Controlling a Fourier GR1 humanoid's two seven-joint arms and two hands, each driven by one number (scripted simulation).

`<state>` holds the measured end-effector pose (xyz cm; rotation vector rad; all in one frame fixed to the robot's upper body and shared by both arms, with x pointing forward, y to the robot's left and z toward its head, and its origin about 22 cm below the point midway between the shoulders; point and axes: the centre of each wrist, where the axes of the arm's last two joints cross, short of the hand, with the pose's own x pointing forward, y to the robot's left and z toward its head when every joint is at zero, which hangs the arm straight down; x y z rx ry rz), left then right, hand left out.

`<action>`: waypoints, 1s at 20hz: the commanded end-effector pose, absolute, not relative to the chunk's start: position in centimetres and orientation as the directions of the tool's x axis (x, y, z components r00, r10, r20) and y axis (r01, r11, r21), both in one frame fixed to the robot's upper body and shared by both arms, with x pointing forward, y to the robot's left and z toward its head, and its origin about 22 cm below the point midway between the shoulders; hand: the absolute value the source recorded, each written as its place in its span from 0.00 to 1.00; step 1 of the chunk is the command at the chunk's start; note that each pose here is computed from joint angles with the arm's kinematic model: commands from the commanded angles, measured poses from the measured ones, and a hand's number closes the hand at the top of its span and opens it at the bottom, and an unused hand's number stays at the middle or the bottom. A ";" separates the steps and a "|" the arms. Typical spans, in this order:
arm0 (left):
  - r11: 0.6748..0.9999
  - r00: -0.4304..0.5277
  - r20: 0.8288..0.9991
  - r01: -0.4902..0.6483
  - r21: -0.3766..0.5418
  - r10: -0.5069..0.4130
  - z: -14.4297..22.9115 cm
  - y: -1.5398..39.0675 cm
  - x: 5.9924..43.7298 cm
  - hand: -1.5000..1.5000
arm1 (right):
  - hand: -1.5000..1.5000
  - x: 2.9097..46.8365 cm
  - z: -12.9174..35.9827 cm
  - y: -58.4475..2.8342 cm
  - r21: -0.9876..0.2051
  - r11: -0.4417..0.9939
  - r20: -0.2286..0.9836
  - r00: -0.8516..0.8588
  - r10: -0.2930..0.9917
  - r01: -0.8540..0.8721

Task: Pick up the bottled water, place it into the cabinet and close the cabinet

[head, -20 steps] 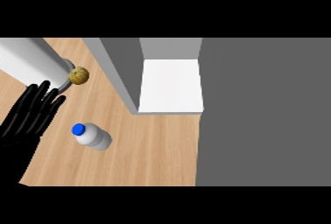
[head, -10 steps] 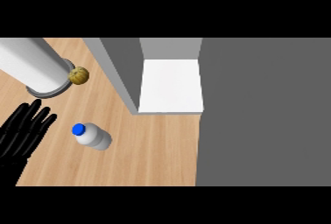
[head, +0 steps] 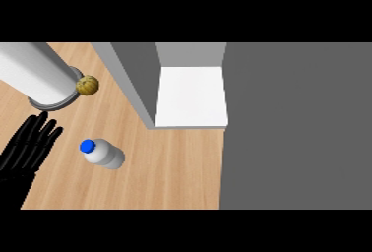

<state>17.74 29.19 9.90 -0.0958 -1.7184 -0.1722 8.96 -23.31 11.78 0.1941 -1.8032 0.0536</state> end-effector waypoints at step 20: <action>0.999 -0.035 0.998 0.021 0.045 -0.044 -5.3 31.5 22.8 0.00 | 0.00 4.2 13.7 -24.2 0.027 0.983 0.957 -0.278 -0.078 -0.183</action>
